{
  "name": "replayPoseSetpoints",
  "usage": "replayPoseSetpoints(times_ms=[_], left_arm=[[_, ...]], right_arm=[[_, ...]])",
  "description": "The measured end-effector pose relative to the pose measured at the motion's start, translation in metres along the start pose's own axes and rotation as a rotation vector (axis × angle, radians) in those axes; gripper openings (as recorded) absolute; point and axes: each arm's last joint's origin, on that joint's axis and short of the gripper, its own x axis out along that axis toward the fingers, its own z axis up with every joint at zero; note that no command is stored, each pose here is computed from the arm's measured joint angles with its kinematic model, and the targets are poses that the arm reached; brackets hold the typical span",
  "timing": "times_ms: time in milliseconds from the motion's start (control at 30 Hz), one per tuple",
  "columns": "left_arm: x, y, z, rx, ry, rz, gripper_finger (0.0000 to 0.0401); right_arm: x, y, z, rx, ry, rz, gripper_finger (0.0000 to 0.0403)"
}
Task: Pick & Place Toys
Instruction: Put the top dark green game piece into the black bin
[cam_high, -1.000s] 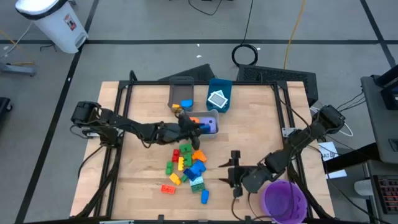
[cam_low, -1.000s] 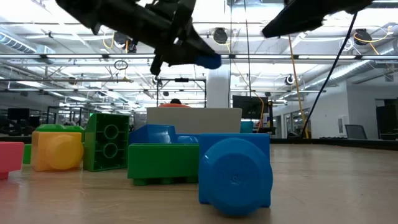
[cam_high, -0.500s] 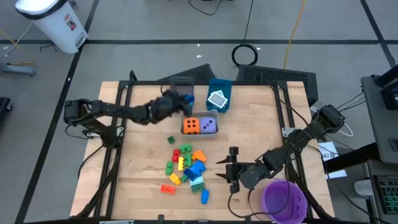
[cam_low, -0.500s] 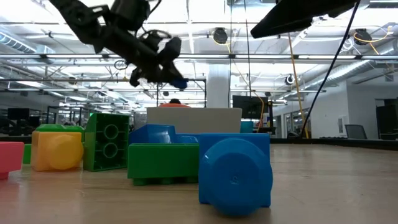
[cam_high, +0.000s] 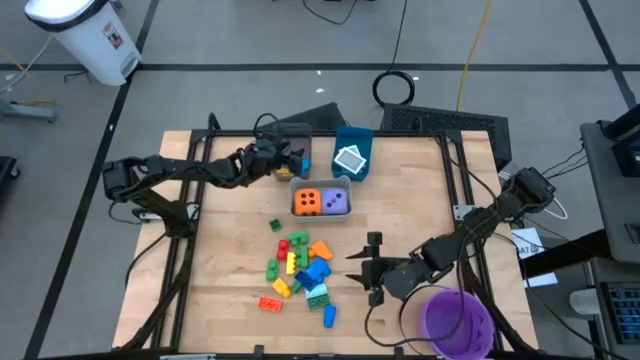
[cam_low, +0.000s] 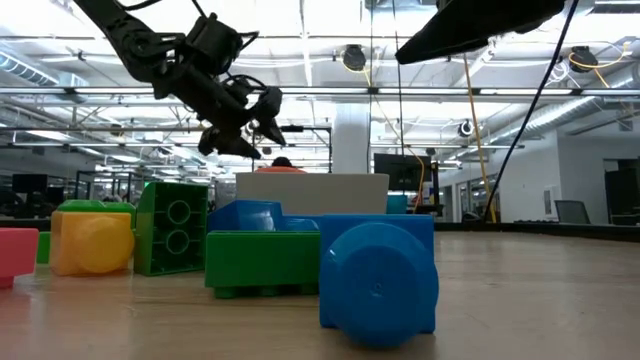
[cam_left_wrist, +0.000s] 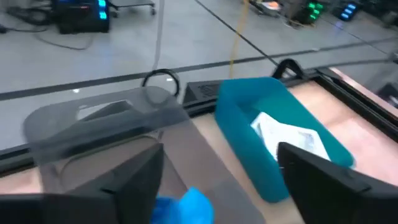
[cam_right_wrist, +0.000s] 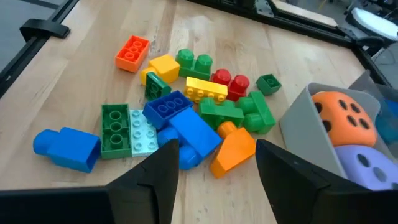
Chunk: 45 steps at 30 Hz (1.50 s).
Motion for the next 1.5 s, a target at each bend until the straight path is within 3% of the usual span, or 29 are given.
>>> replayPoseSetpoints(times_ms=[233, 400, 733, 967, 1133, 1300, 1400, 1500], left_arm=[[-0.012, -0.005, 0.007, 0.024, 0.062, -0.176, 0.0395], [-0.032, -0.017, 0.008, 0.104, 0.14, -0.329, 0.0384], [-0.121, -0.067, 0.015, 0.417, -0.017, -0.668, 0.0366], [-0.174, -0.061, 0.016, 0.494, -0.125, -0.825, 0.0374], [-0.181, -0.031, -0.007, 0.464, -0.149, -0.741, 0.0369], [-0.179, -0.002, -0.031, 0.338, -0.146, -0.596, 0.0366], [-0.176, 0.006, -0.043, 0.25, -0.101, -0.596, 0.0365], [-0.175, 0.007, -0.05, 0.237, -0.061, -0.63, 0.0365]], right_arm=[[-0.024, -0.016, 0.007, 0.006, -0.064, 0.008, 0.0185], [-0.047, -0.034, -0.014, 0.081, -0.188, 0.022, 0.0185], [-0.079, -0.064, -0.068, 0.253, -0.334, 0.051, 0.0185], [-0.082, -0.068, -0.08, 0.292, -0.331, 0.057, 0.0185], [-0.083, -0.068, -0.08, 0.294, -0.334, 0.058, 0.0185], [-0.083, -0.068, -0.079, 0.299, -0.341, 0.057, 0.0185], [-0.083, -0.068, -0.078, 0.291, -0.348, 0.055, 0.0185], [-0.084, -0.068, -0.077, 0.266, -0.365, 0.05, 0.0185]])
